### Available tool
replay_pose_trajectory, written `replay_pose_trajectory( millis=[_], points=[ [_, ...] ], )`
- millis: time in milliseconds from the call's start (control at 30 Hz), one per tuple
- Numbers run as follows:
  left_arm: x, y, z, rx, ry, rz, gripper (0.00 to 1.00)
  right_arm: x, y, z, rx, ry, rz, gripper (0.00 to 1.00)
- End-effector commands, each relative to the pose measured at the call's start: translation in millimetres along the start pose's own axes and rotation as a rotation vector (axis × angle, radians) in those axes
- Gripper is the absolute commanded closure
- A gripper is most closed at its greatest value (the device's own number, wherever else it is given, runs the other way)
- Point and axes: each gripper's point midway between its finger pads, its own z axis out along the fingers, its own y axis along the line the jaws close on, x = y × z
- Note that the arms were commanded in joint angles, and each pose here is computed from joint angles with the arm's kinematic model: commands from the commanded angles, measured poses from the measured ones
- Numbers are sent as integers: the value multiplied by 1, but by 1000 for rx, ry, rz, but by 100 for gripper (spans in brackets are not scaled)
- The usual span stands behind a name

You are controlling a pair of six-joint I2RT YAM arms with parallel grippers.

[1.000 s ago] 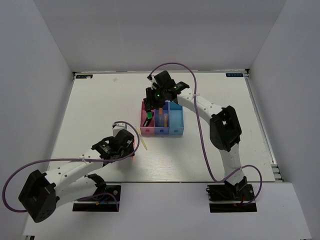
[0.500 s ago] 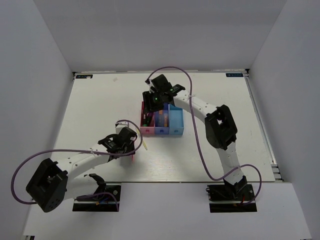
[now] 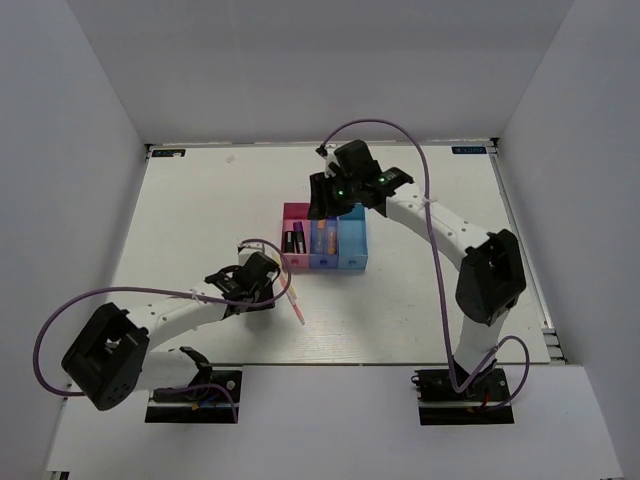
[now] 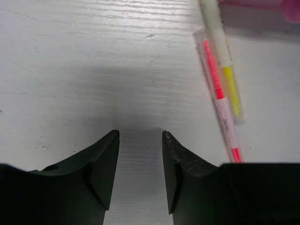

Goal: Sort the stationery into containers
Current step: Pick up the pen from the center of the board.

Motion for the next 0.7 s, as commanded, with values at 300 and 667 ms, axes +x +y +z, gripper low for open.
replay_pose_trajectory(
  millis=[300,667],
  points=[
    [-35,-33,-29,127,-126,-38,46,71,-7,-35,-93,168,-226,100],
    [-65,-56,-9,108,-112,-151,40,131,-17,-68,-138,123,-421,76]
  ],
)
